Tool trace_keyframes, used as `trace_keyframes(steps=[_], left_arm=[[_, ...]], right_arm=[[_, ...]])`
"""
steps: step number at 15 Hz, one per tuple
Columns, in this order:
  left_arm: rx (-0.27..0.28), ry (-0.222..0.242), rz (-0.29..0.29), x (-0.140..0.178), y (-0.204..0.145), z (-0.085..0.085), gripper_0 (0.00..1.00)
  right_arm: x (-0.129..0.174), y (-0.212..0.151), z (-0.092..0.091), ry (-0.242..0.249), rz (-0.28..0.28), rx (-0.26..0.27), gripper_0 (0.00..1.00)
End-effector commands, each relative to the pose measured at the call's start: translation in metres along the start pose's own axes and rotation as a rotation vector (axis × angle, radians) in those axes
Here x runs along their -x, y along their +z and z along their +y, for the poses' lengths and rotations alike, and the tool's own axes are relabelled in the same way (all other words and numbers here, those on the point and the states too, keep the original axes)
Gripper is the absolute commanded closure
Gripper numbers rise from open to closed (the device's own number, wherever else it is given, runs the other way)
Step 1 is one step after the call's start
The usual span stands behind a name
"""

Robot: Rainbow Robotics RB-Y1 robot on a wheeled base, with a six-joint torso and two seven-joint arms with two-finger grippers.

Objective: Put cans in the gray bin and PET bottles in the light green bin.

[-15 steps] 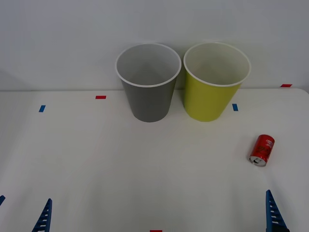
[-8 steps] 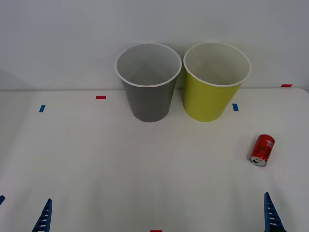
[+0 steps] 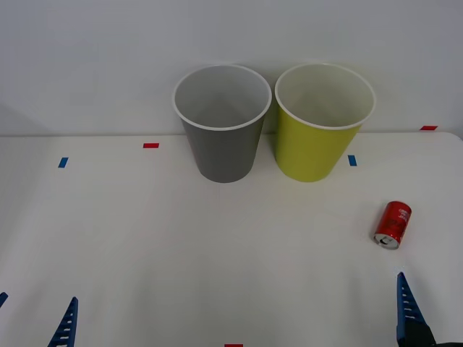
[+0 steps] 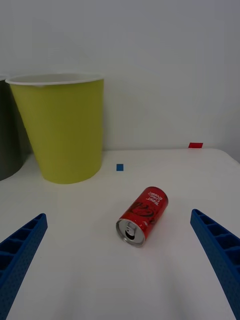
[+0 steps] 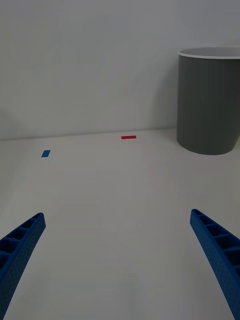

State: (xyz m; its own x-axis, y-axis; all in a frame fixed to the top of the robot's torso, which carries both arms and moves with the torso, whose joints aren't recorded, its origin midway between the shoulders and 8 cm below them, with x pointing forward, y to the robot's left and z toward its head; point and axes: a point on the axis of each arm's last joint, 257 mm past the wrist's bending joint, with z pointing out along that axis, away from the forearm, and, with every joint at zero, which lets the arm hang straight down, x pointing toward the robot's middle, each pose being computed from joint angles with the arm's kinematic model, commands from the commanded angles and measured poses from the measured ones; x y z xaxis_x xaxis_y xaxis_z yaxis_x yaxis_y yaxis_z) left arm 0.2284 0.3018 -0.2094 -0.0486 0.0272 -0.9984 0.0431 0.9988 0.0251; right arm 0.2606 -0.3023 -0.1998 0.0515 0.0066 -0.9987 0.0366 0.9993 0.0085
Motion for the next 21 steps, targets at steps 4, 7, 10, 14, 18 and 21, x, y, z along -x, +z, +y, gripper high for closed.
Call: trace_keyframes(steps=[4,7,10,14,18,21], left_arm=[[0.000,0.000,0.000,0.000,0.000,0.000,0.00],[0.000,0.000,0.000,0.000,0.000,0.000,0.00],[0.000,0.000,0.000,0.000,0.000,0.000,0.00],[0.000,0.000,0.000,0.000,0.000,0.000,0.00],[0.000,0.000,0.000,0.000,0.000,0.000,0.00],[0.000,0.000,0.000,0.000,0.000,0.000,0.00]], right_arm=[[0.012,0.022,-0.025,0.040,0.187,-0.105,0.00],[0.019,0.037,-0.028,0.078,0.249,-0.103,0.00],[0.024,0.049,-0.020,0.139,0.341,-0.080,0.00],[0.020,0.065,-0.022,0.127,0.432,-0.090,0.00],[0.007,0.076,-0.027,0.174,0.532,-0.183,0.06],[0.005,0.085,-0.022,0.242,0.597,-0.209,0.08]])
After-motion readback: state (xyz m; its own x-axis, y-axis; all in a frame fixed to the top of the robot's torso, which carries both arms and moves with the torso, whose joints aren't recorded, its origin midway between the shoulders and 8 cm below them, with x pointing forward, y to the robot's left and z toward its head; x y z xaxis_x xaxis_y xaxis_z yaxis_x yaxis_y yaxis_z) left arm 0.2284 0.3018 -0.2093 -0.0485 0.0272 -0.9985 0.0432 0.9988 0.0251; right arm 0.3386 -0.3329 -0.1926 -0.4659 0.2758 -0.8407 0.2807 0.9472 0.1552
